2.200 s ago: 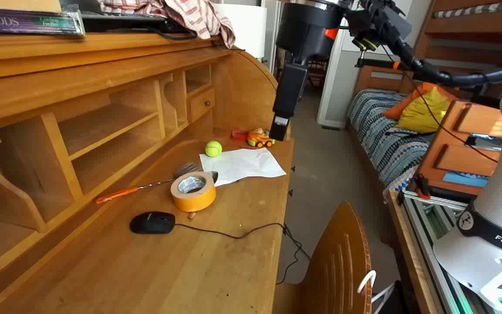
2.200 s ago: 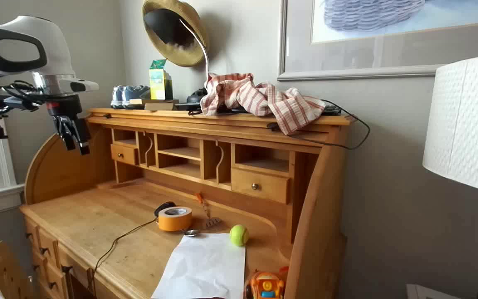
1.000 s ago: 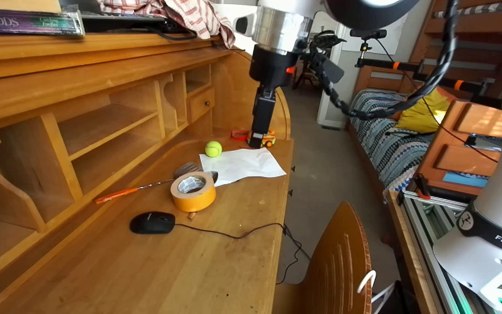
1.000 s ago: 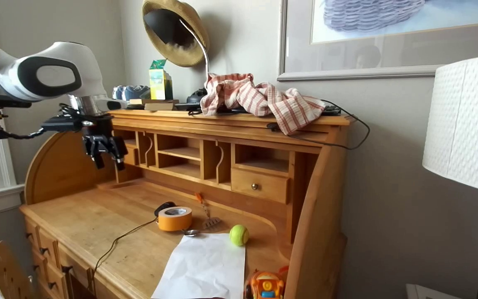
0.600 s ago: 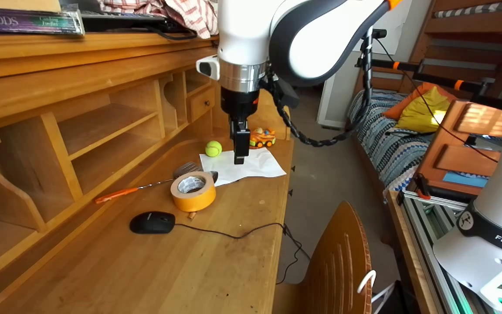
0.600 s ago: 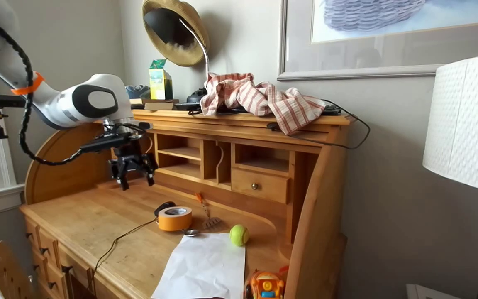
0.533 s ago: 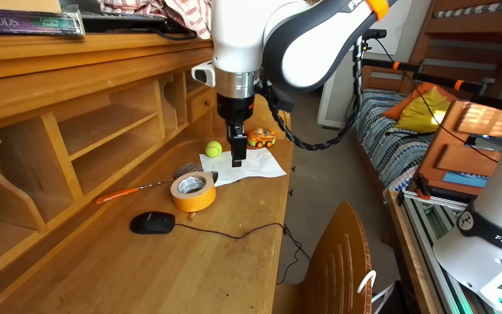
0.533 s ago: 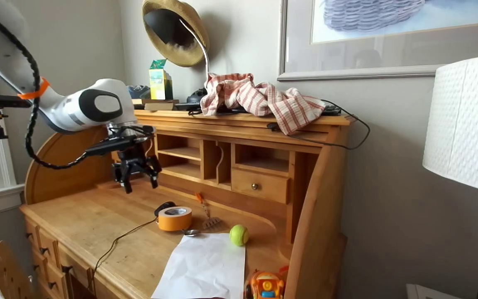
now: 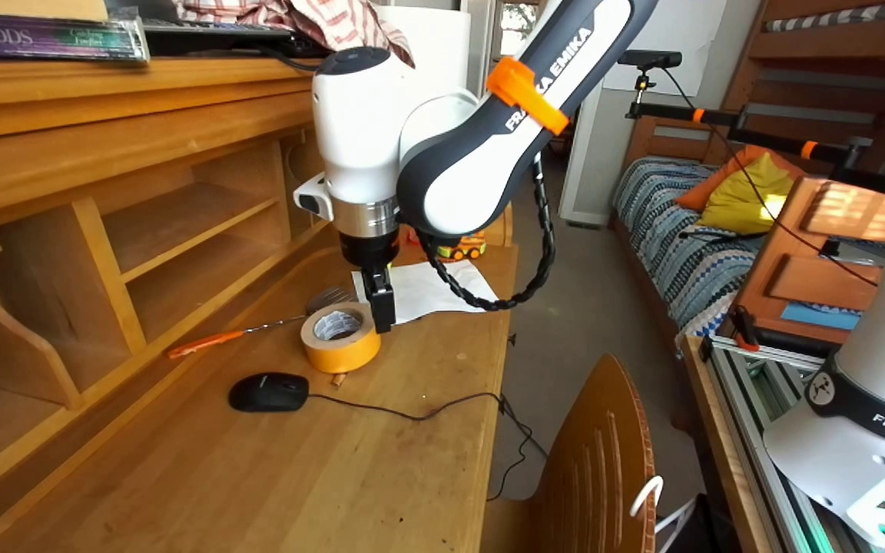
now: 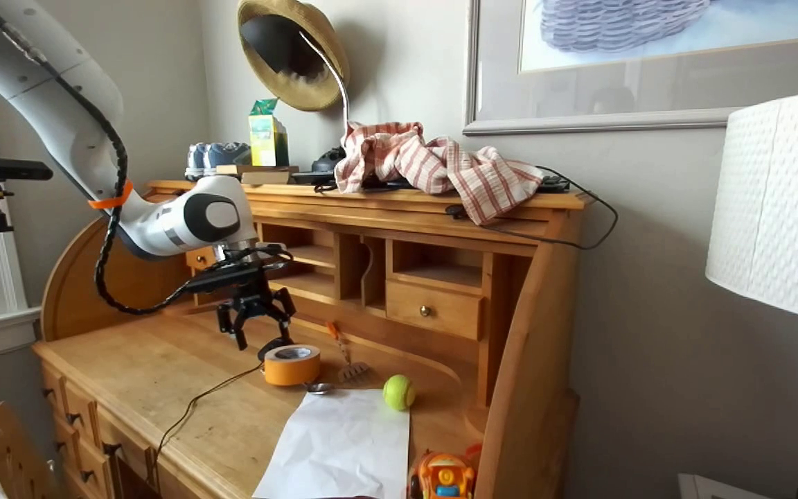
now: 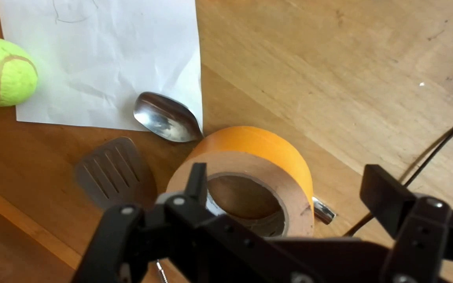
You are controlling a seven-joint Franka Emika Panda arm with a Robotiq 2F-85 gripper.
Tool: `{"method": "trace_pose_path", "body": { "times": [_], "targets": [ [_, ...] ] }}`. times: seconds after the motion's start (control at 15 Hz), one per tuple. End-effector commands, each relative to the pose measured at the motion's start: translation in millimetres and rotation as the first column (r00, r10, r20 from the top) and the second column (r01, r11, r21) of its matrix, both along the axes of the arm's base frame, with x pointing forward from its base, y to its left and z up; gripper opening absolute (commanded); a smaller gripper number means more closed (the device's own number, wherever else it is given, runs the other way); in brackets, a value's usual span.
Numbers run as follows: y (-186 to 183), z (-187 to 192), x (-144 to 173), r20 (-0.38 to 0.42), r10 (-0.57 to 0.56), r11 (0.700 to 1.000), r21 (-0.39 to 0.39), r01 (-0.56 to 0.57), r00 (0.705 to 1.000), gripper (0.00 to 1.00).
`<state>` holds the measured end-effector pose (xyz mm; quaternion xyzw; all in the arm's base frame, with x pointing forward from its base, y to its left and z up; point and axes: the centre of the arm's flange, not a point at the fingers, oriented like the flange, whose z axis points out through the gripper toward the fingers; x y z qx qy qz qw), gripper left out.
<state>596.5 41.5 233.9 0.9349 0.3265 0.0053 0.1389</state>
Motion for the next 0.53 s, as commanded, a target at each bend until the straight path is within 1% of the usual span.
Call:
{"method": "trace_pose_path", "body": {
  "times": [0.0,0.27,0.33,0.4,0.47],
  "targets": [
    [10.7,-27.7,21.3,0.006,0.023,1.0,-0.002,-0.023,1.0,1.0],
    [22.4,-42.9,30.2,0.0,0.035,0.999,0.009,-0.035,0.999,1.0],
    [24.7,-46.0,31.5,-0.002,0.038,0.999,0.009,-0.038,0.999,0.98],
    [27.4,-49.8,32.6,-0.006,0.041,0.999,0.01,-0.04,0.999,0.88],
    [29.0,-52.1,33.6,-0.008,0.043,0.999,0.011,-0.043,0.999,0.86]
  ]
}}
